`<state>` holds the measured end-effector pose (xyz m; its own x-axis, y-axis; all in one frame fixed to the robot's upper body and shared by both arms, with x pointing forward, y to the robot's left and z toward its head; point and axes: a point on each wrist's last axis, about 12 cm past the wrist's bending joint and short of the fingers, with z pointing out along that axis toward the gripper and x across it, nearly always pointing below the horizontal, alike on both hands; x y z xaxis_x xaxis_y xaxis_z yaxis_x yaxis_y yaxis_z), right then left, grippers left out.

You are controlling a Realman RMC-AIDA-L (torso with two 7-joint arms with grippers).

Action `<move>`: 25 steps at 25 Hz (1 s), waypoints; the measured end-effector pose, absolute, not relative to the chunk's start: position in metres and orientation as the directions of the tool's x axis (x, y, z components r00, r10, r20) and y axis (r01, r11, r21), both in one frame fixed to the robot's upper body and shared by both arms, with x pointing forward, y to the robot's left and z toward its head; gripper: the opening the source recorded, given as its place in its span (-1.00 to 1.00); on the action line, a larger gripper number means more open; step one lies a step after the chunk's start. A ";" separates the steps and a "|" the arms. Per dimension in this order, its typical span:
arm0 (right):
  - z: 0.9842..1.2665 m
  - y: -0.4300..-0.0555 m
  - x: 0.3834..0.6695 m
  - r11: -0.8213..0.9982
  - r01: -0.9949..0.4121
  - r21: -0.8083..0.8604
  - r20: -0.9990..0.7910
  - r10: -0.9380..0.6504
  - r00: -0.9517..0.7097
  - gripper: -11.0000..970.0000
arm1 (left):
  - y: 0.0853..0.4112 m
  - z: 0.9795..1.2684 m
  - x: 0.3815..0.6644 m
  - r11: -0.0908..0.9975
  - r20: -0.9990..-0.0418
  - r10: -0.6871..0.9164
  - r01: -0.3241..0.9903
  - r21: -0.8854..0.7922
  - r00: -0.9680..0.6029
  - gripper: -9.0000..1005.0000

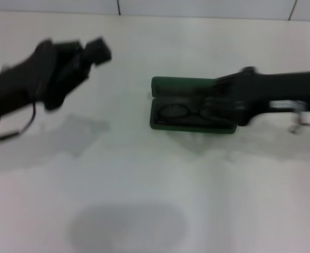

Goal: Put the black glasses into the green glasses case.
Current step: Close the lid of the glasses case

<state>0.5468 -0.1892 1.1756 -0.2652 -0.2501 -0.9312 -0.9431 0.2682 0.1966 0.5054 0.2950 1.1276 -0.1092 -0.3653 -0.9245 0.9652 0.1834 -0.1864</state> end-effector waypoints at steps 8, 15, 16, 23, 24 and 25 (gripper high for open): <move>1.121 -0.294 0.490 0.223 -0.934 0.278 -0.960 0.086 -0.266 -0.56 | 0.302 1.183 0.562 0.192 -0.971 -0.102 0.953 -0.235 -0.218 -0.82; 1.097 -0.339 0.438 0.325 -0.896 0.303 -0.931 0.304 -0.204 -0.57 | 0.242 1.196 0.615 0.233 -0.964 0.146 0.955 -0.185 -0.222 -0.65; 1.095 -0.338 0.436 0.327 -0.893 0.310 -0.927 0.313 -0.207 -0.57 | 0.229 1.189 0.619 0.248 -0.955 0.195 0.953 -0.172 -0.223 -0.63; 1.085 -0.335 0.437 0.353 -0.866 0.354 -0.913 0.330 -0.239 -0.56 | 0.162 1.149 0.634 0.325 -0.869 0.447 0.944 -0.062 -0.211 -0.54; 1.085 -0.334 0.439 0.358 -0.863 0.357 -0.913 0.327 -0.243 -0.56 | 0.157 1.146 0.635 0.334 -0.862 0.462 0.941 -0.049 -0.208 -0.55; 1.084 -0.333 0.441 0.362 -0.860 0.360 -0.914 0.323 -0.246 -0.56 | 0.154 1.143 0.636 0.343 -0.859 0.466 0.938 -0.044 -0.210 -0.55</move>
<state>0.4414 -0.3327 1.0838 -0.2461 0.3230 -0.9138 -0.8599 0.3623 0.3596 0.6356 0.1540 1.1430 -0.2103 0.4663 -0.8593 0.9384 0.3427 -0.0436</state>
